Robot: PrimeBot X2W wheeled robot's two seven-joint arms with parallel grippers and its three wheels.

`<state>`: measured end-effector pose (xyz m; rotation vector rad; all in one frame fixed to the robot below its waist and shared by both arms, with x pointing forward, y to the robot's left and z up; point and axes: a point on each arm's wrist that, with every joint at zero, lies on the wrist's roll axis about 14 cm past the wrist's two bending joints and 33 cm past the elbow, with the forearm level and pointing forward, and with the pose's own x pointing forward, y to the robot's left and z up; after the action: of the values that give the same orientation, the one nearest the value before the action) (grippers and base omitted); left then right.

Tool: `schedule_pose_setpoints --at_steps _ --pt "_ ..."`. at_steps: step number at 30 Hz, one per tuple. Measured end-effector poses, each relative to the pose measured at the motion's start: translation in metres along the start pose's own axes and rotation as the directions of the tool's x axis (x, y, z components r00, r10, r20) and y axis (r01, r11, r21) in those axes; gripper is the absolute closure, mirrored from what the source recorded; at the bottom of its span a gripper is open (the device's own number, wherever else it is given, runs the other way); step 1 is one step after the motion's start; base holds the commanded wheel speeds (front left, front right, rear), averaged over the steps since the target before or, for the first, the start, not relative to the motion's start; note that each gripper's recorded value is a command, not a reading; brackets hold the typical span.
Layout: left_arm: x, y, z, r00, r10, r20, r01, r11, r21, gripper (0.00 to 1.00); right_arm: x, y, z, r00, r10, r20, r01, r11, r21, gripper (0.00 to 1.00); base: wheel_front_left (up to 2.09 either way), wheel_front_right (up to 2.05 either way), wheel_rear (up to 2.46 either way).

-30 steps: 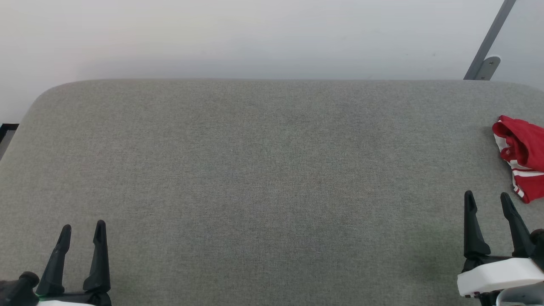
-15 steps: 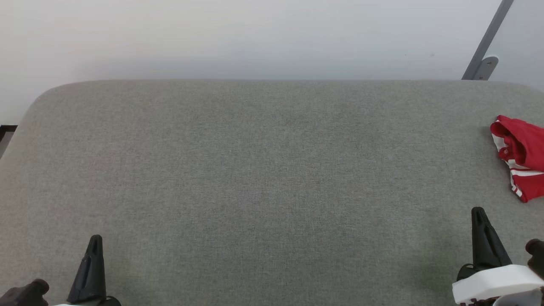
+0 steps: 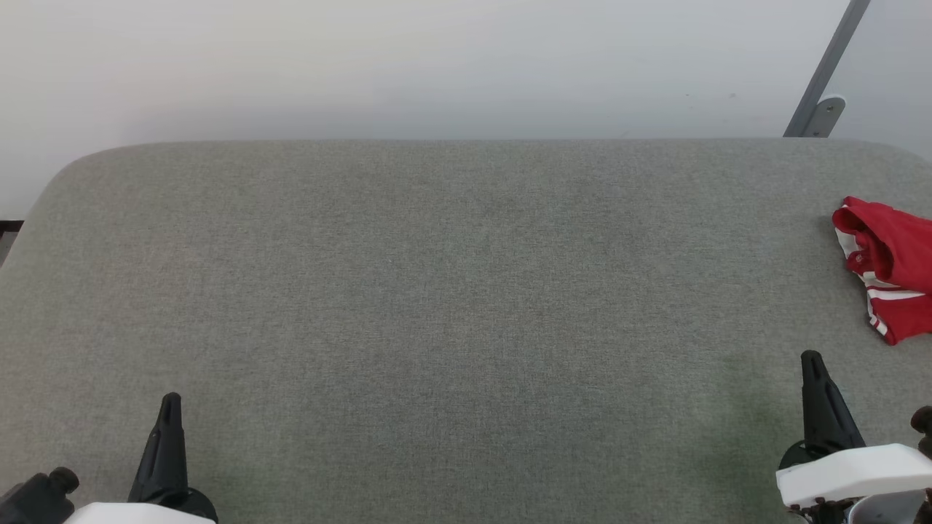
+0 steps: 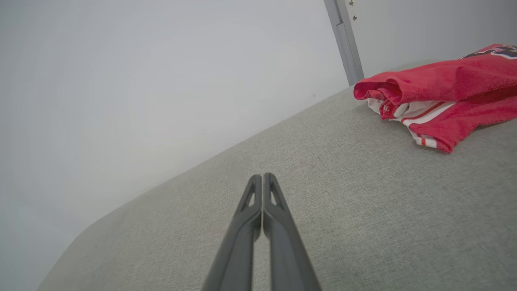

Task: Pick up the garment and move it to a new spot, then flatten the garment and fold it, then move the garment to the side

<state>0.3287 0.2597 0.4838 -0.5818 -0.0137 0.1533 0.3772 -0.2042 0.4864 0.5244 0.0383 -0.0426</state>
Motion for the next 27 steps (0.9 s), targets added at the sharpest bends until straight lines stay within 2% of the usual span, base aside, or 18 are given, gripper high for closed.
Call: schedule_pose_setpoints --at_steps 11,27 --pt "0.008 -0.004 -0.003 1.000 0.010 -0.013 -0.012 0.988 -0.154 1.00 0.002 0.001 0.000 1.000 -0.006 -0.006 0.007 0.987 0.163 1.00 0.00 0.00 0.00" --pt "0.017 -0.013 -0.009 0.999 0.006 -0.036 -0.018 0.942 -0.336 1.00 0.006 0.003 0.001 1.000 -0.004 -0.011 0.008 0.932 0.363 1.00 0.00 0.00 0.00"
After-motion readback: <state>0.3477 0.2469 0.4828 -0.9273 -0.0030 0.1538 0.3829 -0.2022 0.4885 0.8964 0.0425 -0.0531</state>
